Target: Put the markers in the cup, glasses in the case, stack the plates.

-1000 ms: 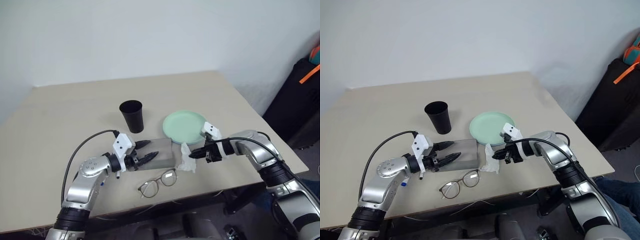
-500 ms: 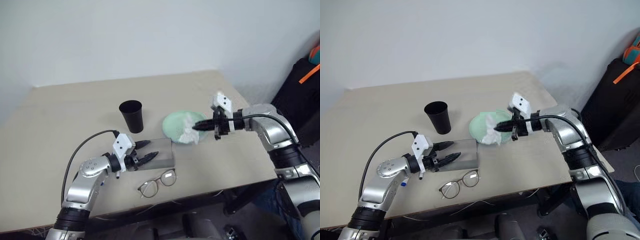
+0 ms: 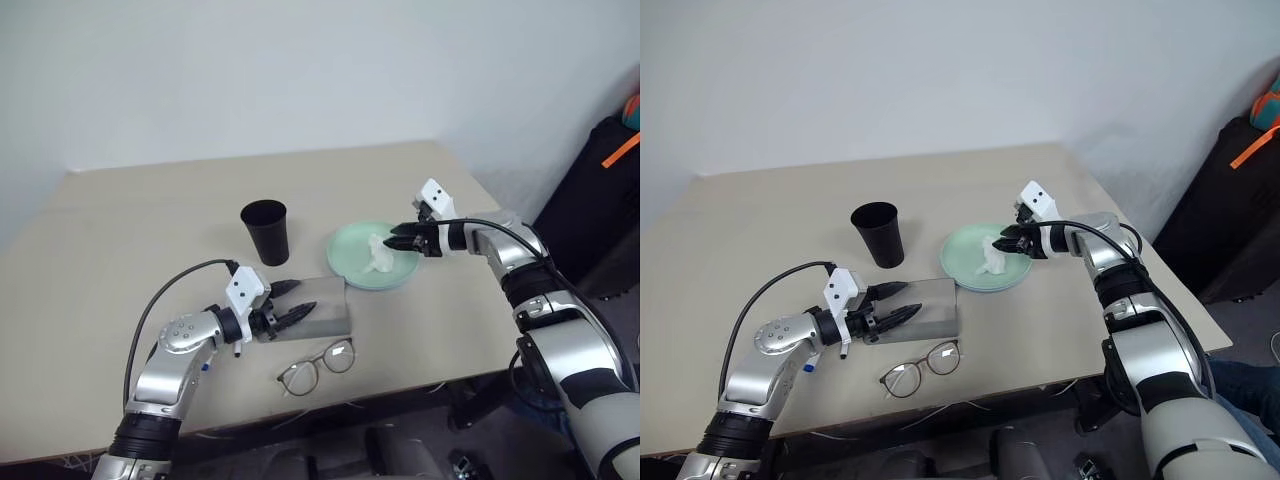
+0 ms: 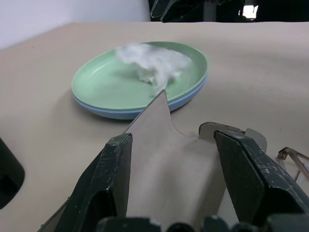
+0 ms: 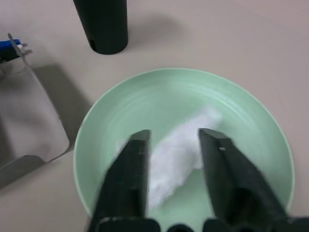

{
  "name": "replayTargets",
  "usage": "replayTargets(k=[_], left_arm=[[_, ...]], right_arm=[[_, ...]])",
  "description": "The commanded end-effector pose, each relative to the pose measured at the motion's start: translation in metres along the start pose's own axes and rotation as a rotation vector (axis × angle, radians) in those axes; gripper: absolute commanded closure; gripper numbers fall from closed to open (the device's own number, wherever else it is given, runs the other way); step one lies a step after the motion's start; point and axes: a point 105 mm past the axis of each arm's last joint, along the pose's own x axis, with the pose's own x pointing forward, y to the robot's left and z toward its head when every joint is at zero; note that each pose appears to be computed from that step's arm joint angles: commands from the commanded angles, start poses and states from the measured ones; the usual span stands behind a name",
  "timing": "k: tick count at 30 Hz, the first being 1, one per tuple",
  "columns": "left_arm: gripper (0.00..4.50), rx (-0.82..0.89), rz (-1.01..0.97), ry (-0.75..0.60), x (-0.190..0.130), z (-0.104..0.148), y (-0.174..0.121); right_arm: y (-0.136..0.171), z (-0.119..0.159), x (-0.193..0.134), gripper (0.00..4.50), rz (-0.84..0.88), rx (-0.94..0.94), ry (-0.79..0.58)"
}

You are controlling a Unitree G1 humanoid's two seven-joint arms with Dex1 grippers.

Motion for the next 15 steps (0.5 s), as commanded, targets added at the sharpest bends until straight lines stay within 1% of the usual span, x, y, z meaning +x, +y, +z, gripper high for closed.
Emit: replayTargets(k=[1,5,10,15], left_arm=[[1.69,0.04,0.006,-0.033,-0.002,0.012,0.001],[1.69,0.04,0.012,-0.031,-0.003,0.012,0.002],[1.69,0.05,0.001,-0.022,-0.004,0.013,0.005],[1.69,0.053,-0.038,-0.014,-0.006,0.017,0.007]], right_arm=[[-0.009,0.024,-0.006,1.46,-0.041,-0.063,-0.057],[-0.007,0.03,-0.014,1.46,-0.015,-0.081,-0.098],[0.017,0.028,-0.03,1.46,0.117,-0.192,-0.139],[0.039,0.02,-0.043,1.46,0.196,-0.232,-0.147]])
